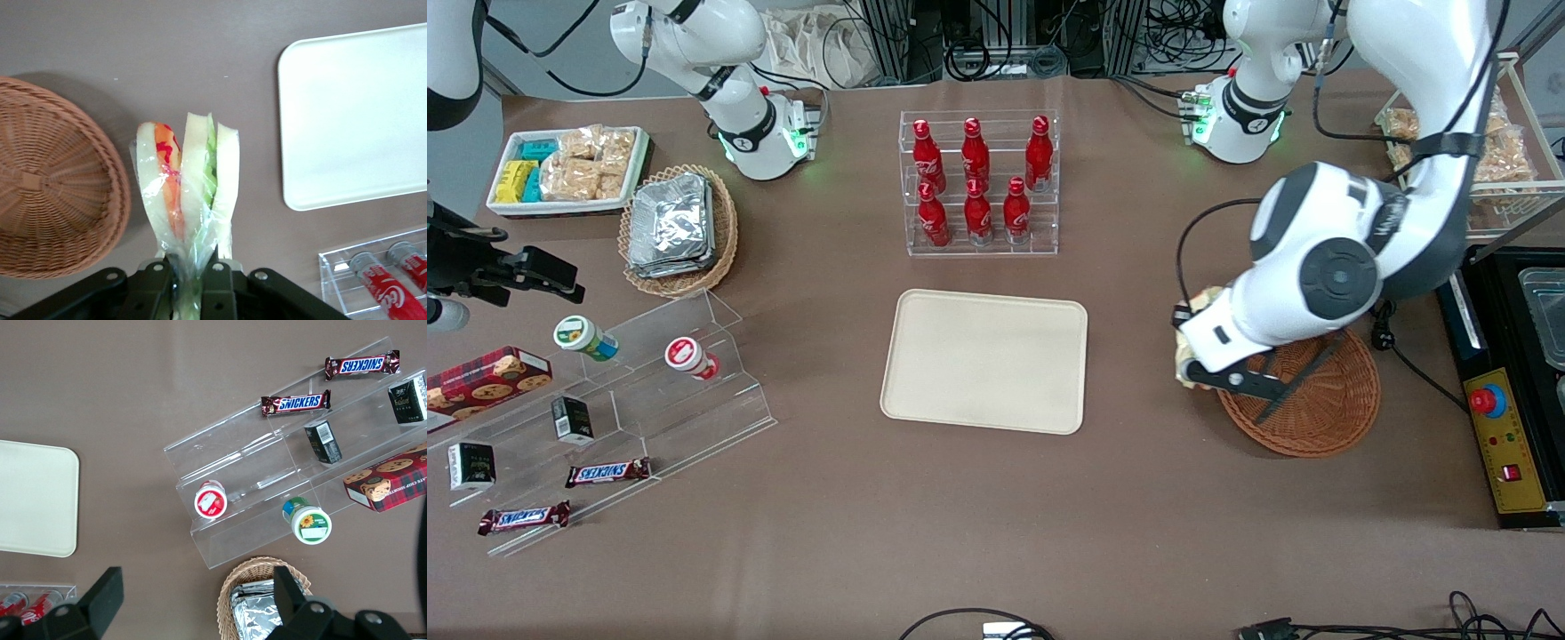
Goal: Place sandwich from basket to tray
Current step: 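Carry the sandwich over the cream tray and lower it onto the tray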
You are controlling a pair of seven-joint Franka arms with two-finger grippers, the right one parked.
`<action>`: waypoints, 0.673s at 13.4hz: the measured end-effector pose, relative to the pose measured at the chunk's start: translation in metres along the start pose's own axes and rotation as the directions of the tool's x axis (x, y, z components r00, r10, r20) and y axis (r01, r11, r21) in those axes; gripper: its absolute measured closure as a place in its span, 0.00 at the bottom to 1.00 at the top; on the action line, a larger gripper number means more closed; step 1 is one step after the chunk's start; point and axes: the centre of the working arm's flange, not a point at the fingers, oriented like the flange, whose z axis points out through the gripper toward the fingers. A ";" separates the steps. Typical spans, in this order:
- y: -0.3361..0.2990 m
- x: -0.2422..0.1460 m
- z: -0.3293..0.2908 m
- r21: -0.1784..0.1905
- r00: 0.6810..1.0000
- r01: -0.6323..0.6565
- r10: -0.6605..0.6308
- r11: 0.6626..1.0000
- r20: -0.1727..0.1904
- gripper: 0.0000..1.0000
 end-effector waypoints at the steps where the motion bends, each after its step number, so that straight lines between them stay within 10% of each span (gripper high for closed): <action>1: 0.015 0.001 0.007 0.005 1.000 0.013 -0.013 1.000 0.000 0.85; 9: 0.143 0.015 0.113 -0.032 0.991 0.128 -0.129 0.991 -0.025 0.85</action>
